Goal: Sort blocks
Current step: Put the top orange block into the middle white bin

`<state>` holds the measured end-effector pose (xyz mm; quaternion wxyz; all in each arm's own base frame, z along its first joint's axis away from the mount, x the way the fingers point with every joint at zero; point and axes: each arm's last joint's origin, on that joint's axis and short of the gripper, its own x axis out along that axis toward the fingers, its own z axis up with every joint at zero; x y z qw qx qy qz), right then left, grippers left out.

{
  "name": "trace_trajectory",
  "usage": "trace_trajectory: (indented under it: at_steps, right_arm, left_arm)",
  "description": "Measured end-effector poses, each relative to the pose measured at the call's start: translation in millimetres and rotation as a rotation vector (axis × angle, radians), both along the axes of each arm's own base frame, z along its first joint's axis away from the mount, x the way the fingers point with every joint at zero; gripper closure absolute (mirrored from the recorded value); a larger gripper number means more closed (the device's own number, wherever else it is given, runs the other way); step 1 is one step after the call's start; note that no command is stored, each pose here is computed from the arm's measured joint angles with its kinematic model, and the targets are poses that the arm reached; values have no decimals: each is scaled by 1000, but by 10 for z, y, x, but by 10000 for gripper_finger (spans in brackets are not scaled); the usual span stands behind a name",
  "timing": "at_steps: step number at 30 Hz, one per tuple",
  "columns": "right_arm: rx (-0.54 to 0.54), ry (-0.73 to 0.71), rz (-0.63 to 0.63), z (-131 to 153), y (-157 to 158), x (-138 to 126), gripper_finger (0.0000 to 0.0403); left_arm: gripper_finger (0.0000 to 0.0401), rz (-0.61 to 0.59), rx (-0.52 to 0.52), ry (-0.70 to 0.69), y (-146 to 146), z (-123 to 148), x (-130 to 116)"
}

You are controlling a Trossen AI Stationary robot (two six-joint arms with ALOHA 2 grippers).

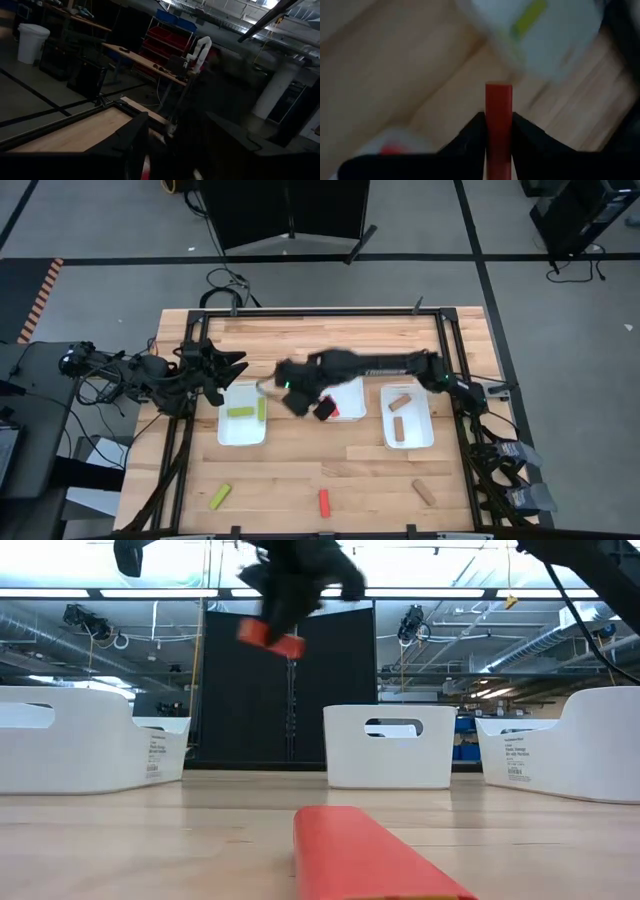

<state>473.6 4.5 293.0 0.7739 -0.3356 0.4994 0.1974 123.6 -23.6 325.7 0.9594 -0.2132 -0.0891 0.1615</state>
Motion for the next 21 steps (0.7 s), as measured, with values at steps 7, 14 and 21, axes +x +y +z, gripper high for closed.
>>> trace_trajectory:
  at_steps: [7, 14, 21]
  right_arm:
    - [94, 148, -191, 14, -379, -299, 329]
    - [108, 245, -245, -181, -373, -513, 329]
    - [139, 251, -363, -293, -407, -688, 252]
  left_arm:
    - [208, -1, 1, 29, -26, -38, 73]
    - [208, 5, -12, 96, -82, -142, 242]
    - [208, -10, -12, 141, -120, -214, 340]
